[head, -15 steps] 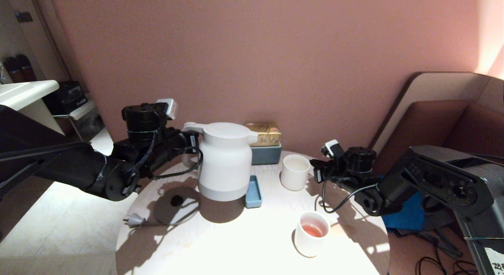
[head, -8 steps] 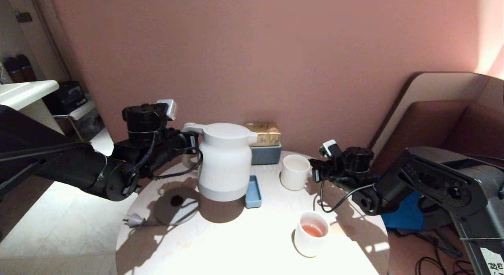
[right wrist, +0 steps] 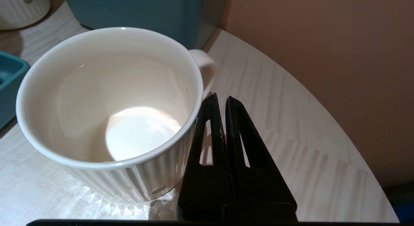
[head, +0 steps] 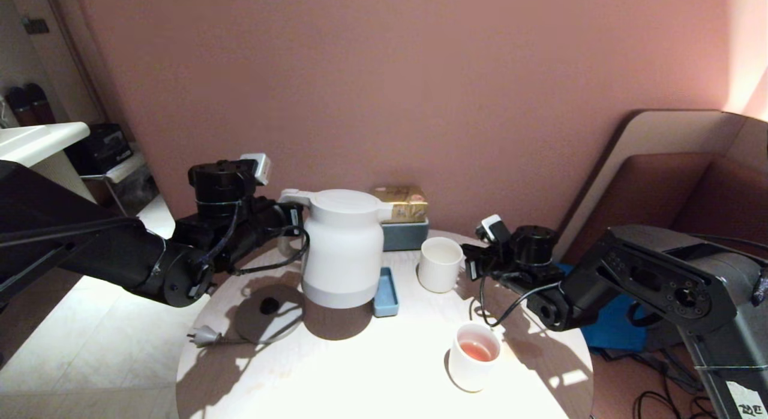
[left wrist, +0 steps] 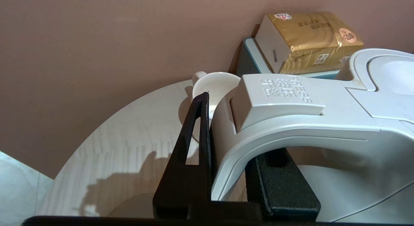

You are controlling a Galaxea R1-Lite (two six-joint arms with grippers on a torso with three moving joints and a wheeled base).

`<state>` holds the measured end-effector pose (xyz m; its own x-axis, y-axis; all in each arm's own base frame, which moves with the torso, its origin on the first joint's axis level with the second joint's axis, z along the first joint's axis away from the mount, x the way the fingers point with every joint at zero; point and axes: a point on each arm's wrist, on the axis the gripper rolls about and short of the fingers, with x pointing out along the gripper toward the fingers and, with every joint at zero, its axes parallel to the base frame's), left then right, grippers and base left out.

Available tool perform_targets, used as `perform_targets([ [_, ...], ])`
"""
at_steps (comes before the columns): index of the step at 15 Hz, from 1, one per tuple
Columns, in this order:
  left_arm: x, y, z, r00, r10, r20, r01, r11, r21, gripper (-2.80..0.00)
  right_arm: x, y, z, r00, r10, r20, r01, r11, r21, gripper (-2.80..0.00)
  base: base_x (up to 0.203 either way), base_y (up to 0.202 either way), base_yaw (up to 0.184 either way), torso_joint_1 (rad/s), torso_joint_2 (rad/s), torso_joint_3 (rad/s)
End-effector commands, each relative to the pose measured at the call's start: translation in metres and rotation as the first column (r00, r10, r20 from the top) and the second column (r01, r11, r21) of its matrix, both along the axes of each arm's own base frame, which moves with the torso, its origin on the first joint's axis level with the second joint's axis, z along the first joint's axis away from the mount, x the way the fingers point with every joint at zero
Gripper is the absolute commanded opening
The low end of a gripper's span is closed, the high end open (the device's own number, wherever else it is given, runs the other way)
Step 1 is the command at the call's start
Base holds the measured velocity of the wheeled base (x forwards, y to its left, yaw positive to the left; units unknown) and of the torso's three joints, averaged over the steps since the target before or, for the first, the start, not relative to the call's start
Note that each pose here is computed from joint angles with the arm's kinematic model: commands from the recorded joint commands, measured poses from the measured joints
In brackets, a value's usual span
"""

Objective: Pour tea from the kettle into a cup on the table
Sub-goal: Pour water into the cup

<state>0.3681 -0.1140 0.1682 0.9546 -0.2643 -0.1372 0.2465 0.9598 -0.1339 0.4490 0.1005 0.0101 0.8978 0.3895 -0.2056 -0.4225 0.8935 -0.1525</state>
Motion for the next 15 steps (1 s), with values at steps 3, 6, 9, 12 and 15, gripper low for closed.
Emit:
perform_targets([
  [3, 0.001, 0.000, -0.002, 1.000, 0.001, -0.002, -0.001, 1.000, 0.000, -2.80, -0.002, 0.005, -0.001, 1.000, 0.014, 0.001, -0.014, 1.000, 0.000, -2.80, 0.000, 0.000, 0.000, 0.000, 0.00, 0.000],
  [6, 0.001, -0.001, -0.003, 1.000, 0.000, -0.004, 0.000, 1.000, 0.000, -2.80, -0.003, 0.008, -0.001, 1.000, 0.021, 0.000, -0.021, 1.000, 0.001, -2.80, 0.000, 0.000, 0.000, 0.000, 0.00, 0.000],
  [9, 0.002, -0.001, -0.003, 1.000, 0.001, -0.004, -0.001, 1.000, 0.000, -2.80, -0.005, 0.014, -0.002, 0.999, 0.033, -0.006, -0.033, 0.999, 0.001, -2.80, 0.000, 0.000, 0.000, 0.000, 0.00, 0.000],
  [12, 0.002, -0.001, -0.003, 1.000, 0.001, -0.004, -0.001, 1.000, 0.000, -2.80, -0.005, 0.015, -0.002, 0.999, 0.035, -0.006, -0.035, 0.999, 0.001, -2.80, 0.000, 0.000, 0.000, 0.000, 0.00, 0.000],
  [15, 0.002, -0.001, -0.003, 1.000, 0.000, -0.005, 0.000, 1.000, 0.000, -2.80, -0.004, 0.012, 0.000, 1.000, 0.028, -0.002, -0.028, 1.000, 0.003, -2.80, 0.000, 0.000, 0.000, 0.000, 0.00, 0.000],
])
